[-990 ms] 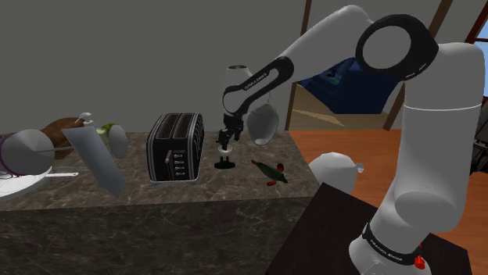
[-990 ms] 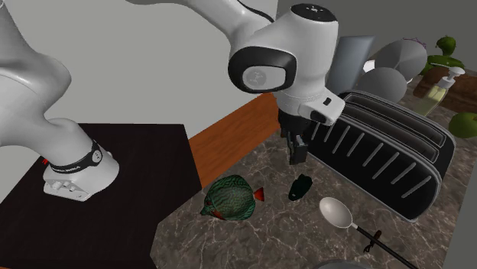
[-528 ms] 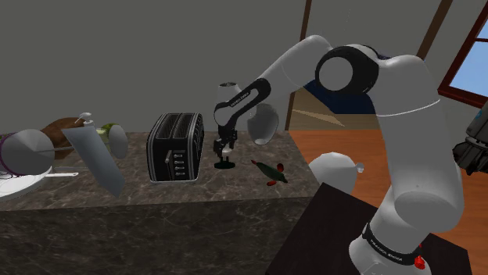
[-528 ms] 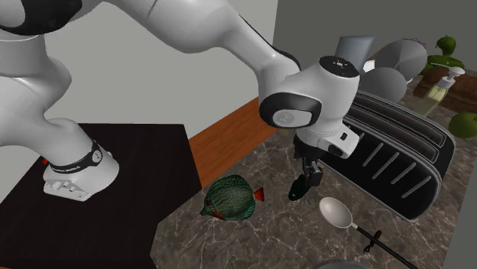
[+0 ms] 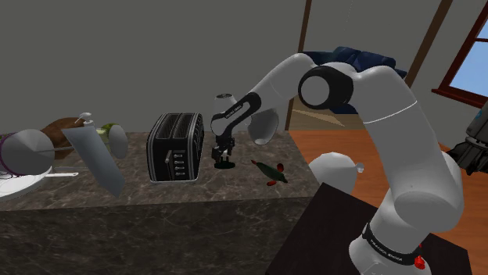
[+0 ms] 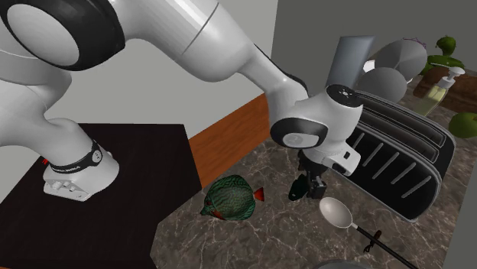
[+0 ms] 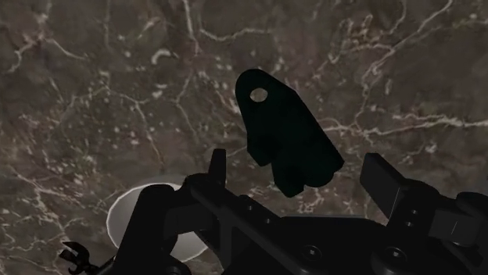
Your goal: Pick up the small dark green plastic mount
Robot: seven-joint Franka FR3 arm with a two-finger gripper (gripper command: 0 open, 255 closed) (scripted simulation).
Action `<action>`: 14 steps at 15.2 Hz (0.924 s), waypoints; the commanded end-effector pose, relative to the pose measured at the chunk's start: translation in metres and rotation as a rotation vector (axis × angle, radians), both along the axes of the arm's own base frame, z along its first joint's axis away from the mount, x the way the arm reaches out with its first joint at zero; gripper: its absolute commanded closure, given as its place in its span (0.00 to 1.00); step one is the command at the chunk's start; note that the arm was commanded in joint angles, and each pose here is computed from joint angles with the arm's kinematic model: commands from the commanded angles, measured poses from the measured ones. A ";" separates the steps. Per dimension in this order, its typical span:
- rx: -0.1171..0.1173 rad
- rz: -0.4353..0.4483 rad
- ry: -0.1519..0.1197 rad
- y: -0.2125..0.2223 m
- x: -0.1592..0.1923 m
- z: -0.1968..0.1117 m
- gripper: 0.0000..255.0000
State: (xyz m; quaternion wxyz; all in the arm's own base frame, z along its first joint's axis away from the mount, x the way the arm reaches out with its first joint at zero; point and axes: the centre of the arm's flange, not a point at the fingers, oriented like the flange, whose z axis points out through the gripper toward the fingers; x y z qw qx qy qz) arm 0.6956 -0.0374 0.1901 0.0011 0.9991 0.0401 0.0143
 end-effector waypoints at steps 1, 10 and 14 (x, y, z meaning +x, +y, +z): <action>0.000 0.000 0.000 0.000 0.001 -0.012 0.00; 0.000 0.000 0.000 0.001 0.001 -0.019 1.00; 0.000 0.000 0.000 0.000 0.001 -0.020 1.00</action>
